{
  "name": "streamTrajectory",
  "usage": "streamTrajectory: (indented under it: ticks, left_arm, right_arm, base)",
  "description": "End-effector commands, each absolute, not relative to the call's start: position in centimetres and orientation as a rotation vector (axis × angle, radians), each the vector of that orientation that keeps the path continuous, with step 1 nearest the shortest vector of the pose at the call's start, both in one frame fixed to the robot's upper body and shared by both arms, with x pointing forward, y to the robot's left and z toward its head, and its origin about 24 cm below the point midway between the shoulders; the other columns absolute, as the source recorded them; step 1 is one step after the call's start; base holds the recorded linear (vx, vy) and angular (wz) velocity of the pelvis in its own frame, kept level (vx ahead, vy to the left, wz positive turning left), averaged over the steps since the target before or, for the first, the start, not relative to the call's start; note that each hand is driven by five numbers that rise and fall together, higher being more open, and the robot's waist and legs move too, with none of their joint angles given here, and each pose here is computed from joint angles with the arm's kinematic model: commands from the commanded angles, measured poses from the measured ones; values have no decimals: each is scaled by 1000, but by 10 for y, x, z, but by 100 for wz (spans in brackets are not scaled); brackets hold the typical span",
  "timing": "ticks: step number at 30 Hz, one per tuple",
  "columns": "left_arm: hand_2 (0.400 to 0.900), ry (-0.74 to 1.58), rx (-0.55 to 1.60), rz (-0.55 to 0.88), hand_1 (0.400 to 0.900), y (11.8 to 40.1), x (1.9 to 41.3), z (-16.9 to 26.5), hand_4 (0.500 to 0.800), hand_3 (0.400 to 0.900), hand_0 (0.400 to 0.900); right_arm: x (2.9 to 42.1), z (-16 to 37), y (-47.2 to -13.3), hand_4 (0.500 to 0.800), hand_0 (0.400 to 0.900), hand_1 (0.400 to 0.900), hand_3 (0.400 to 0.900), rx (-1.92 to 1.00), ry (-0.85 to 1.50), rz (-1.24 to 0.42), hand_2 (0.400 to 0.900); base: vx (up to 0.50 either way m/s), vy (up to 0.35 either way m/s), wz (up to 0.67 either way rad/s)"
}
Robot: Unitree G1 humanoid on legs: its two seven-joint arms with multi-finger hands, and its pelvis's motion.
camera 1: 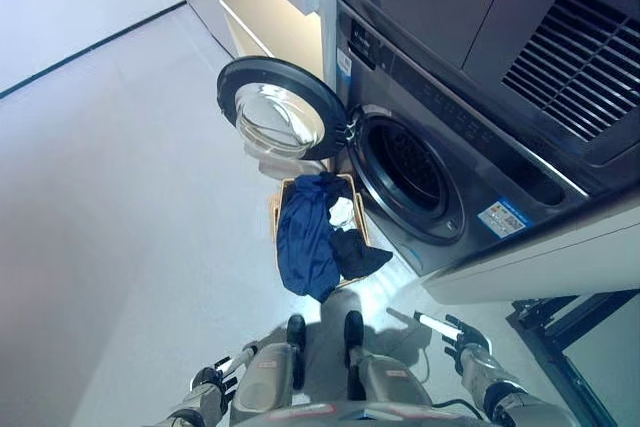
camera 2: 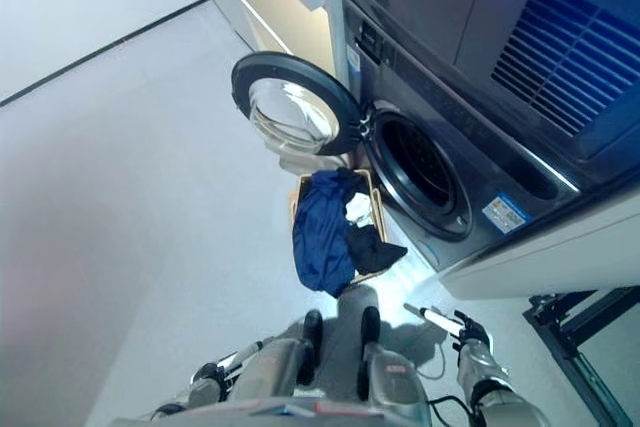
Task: Put the clothes in the basket into the washing machine.
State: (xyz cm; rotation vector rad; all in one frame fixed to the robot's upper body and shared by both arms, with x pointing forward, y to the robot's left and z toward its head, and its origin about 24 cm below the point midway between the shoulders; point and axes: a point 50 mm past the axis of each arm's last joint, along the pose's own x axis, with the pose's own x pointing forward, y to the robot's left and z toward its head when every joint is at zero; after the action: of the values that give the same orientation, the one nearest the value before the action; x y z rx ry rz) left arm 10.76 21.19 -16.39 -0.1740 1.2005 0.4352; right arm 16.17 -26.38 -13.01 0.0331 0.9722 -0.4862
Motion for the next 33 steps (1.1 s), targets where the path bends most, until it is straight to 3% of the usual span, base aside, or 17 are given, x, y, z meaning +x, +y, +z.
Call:
streamTrajectory:
  ticks: [1, 5, 10, 14, 20, 26, 33]
  left_arm:
    - [900, 1191, -100, 507, 900, 239, 96, -160, 800, 900, 900]
    - [900, 1093, -63, 527, 900, 256, 119, -149, 800, 900, 900]
    - [900, 995, -45, 512, 900, 256, 149, -138, 800, 900, 900]
    - [900, 837, -46, 478, 900, 251, 197, -115, 800, 900, 900]
    - [900, 690, -66, 469, 900, 246, 239, -89, 800, 900, 900]
    - [900, 536, -109, 442, 900, 235, 275, -59, 800, 900, 900]
    - [900, 425, -169, 436, 900, 232, 294, -37, 800, 900, 900]
  right_arm:
    - [183, -118, -259, 800, 900, 900, 900, -97, 875, -379, 900]
    - [251, -70, -236, 800, 900, 900, 900, -254, 598, -174, 900]
    - [295, -33, -219, 800, 900, 900, 900, -354, 442, -101, 900]
    - [342, 15, -196, 800, 900, 900, 900, -494, 282, -34, 900]
    - [386, 85, -202, 800, 900, 900, 900, -715, 112, -120, 900]
    - [405, 138, -218, 800, 900, 900, 900, -835, -1, -267, 900]
    - [411, 182, -225, 800, 900, 900, 900, -847, -126, -329, 900]
  base:
    - [12, 53, -12]
    - [-17, 93, -26]
    - [-21, 87, -6]
    - [-35, 49, 2]
    - [-49, 7, 6]
    - [-54, -5, 17]
    - [-62, 2, 15]
